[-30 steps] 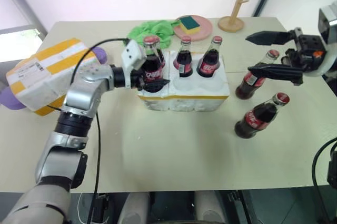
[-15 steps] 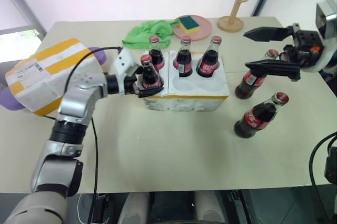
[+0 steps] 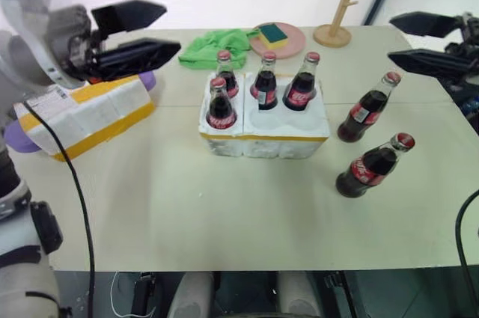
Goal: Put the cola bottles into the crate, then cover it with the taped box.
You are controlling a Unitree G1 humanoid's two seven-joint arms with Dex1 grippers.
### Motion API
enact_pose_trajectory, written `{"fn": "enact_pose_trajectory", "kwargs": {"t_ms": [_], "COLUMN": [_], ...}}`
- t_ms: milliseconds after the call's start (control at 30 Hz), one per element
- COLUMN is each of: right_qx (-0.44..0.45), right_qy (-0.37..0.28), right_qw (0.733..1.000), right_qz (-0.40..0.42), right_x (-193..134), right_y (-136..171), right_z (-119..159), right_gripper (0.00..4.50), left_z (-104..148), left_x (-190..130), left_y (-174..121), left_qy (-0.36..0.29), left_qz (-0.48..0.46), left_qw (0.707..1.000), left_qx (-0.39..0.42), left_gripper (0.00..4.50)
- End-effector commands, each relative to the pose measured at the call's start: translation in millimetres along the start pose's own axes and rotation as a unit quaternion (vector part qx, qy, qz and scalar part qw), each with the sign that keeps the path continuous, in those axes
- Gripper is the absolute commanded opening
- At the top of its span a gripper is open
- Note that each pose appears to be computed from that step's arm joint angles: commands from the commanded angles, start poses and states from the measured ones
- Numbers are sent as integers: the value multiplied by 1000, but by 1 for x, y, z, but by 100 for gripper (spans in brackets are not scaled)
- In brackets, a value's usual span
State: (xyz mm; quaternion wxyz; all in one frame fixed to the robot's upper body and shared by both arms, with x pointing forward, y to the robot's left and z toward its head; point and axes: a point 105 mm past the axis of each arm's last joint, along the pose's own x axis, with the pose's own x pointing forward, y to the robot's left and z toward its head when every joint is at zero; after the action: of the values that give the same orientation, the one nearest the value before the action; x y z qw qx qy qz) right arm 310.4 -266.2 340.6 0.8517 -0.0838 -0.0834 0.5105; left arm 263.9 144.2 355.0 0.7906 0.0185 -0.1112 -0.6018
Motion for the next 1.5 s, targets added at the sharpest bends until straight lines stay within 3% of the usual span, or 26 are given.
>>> {"fn": "enact_pose_trajectory", "kwargs": {"t_ms": [33, 200, 367, 633, 933, 1167, 1500], "right_qx": [-5, -12, 9, 58, 60, 81, 97], "right_qy": [-16, 0, 52, 44, 104, 98, 81], "right_qw": [999, 996, 991, 984, 977, 975, 981], "right_qz": [-47, -92, -125, -163, -174, -181, -149], "right_x": [-31, -58, -93, -115, -98, -90, -51], "right_y": [-3, 2, 22, 51, 88, 103, 106], "right_z": [11, -3, -39, -62, -122, -139, -158], "right_gripper": [450, 450, 450, 450, 450, 450, 450], "left_z": [-12, -36, -51, -67, -94, -105, -114], "left_x": [17, 35, 52, 59, 72, 76, 77], "left_y": [-11, -12, -13, -7, 7, 5, -2], "left_qy": [11, 29, 38, 53, 77, 85, 91], "left_qz": [-41, -75, -109, -116, -102, -113, -118], "left_qw": [999, 995, 991, 989, 990, 988, 987], "left_qx": [-21, -53, -70, -75, -64, -56, -55], "left_gripper": [442, 442, 442, 442, 442, 442, 442]}}
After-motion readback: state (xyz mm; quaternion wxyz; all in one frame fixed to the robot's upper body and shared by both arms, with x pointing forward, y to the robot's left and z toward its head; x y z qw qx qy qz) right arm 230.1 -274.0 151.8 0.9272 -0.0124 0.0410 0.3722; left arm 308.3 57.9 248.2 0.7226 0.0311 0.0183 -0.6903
